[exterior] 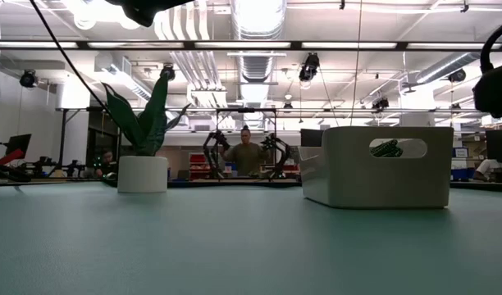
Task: Pick and place USB-C Cables
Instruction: Put the blue charger cable into the gray bin
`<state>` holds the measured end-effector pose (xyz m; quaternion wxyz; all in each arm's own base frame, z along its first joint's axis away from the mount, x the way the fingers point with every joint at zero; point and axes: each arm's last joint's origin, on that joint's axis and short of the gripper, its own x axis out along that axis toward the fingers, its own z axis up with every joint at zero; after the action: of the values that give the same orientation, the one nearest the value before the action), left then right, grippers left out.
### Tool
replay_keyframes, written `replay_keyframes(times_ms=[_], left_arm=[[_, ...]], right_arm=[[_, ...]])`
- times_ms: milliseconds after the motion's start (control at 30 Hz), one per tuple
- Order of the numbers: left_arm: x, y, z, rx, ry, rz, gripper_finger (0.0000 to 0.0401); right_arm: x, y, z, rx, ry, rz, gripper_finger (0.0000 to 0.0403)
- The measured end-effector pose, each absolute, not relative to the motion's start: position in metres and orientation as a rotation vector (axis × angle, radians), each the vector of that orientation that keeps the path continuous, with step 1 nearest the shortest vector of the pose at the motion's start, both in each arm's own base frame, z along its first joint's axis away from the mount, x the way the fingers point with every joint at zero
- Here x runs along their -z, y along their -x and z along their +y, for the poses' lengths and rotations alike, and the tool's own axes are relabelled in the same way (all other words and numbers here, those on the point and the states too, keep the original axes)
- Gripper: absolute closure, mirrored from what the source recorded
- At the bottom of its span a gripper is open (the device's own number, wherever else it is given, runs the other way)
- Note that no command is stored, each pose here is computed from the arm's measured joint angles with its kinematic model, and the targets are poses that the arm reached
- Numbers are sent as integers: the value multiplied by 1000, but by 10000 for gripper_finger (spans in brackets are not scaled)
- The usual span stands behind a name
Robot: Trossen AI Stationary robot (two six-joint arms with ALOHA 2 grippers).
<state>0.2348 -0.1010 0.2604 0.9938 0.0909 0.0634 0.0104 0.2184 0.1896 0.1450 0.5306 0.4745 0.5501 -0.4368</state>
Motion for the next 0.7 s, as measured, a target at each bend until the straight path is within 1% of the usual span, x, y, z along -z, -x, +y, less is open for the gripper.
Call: replay_keyframes(times_ms=[300,700], left_arm=[[-260,-235,-101,-21,-181,127,222],[-260,-235,-101,-21,-180,127,222]], right_arm=[[-165,-220,193,953,-1197,1360,344],[-211,-244,212,793,-1299,1289,344]])
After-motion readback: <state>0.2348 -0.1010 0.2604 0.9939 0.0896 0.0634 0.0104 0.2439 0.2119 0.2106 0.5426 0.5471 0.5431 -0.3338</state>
